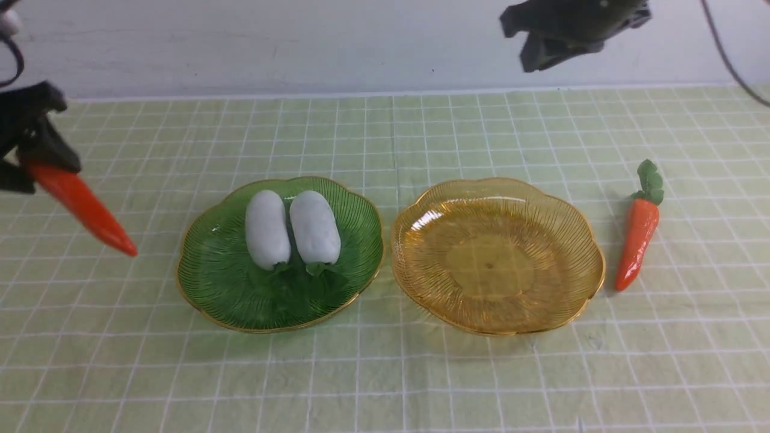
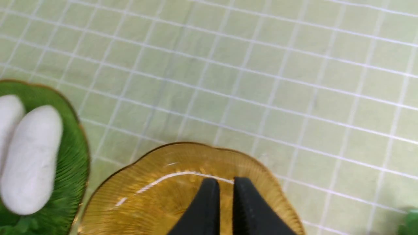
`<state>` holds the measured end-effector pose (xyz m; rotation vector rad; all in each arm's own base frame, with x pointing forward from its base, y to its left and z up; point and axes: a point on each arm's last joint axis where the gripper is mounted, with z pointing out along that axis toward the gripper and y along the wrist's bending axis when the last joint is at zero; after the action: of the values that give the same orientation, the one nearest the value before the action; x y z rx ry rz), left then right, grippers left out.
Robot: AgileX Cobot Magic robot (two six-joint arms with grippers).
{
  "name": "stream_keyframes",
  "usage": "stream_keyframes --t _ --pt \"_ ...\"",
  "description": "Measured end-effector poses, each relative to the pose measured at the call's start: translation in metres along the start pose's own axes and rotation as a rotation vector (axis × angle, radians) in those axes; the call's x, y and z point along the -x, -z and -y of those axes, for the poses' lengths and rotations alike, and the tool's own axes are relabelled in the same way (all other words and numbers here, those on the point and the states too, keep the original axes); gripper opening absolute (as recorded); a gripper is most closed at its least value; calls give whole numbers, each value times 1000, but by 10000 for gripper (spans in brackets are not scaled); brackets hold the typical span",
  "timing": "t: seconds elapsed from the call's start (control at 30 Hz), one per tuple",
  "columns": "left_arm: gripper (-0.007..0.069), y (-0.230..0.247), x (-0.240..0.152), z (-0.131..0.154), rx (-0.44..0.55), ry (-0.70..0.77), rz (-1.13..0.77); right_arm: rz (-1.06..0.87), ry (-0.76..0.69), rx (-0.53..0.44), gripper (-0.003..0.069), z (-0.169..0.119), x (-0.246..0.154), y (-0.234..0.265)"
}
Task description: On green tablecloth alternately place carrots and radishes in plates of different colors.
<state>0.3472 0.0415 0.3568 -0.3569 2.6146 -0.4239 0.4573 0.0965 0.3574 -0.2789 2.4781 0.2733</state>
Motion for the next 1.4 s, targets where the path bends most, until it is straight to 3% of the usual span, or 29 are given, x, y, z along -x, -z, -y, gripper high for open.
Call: stream_keyframes --t 0.03,0.2,0.3,0.43,0.63,0.87,0.93,1.0,1.07,1.1,1.17,1.3,1.4 --pt "370 1 0 9 -19 -19 -2 -3 -13 -8 15 6 -1 0" --pt "370 -21 -21 126 -202 -316 -93 -135 -235 -92 -11 80 -34 -21" --pt "370 -60 -37 172 -251 -415 -168 -236 -297 -99 0 99 -60 -39" --pt "370 -121 -54 209 -270 -477 -244 -344 -329 -93 50 108 -87 -62" --pt "370 -188 -70 233 -273 -528 -297 -408 -332 -84 210 115 -103 -92" --pt "370 -232 -73 237 -265 -524 -305 -475 -367 -92 510 124 -124 -132" --pt "391 -238 -73 236 -258 -523 -299 -481 -368 -96 539 125 -127 -139" --pt "440 -239 -73 235 -255 -520 -301 -480 -357 -91 522 125 -127 -139" --pt "488 -239 -73 236 -255 -520 -300 -484 -350 -86 449 125 -127 -139" --pt "503 -239 -73 236 -254 -520 -301 -489 -346 -83 399 125 -127 -138" --pt "517 -235 -70 237 -259 -521 -296 -481 -339 -83 227 123 -121 -130" --pt "496 -216 -54 236 -263 -532 -305 -349 -328 -65 232 113 -90 -85" --pt "407 -191 -34 232 -258 -542 -255 -251 -320 4 232 95 -70 -50"
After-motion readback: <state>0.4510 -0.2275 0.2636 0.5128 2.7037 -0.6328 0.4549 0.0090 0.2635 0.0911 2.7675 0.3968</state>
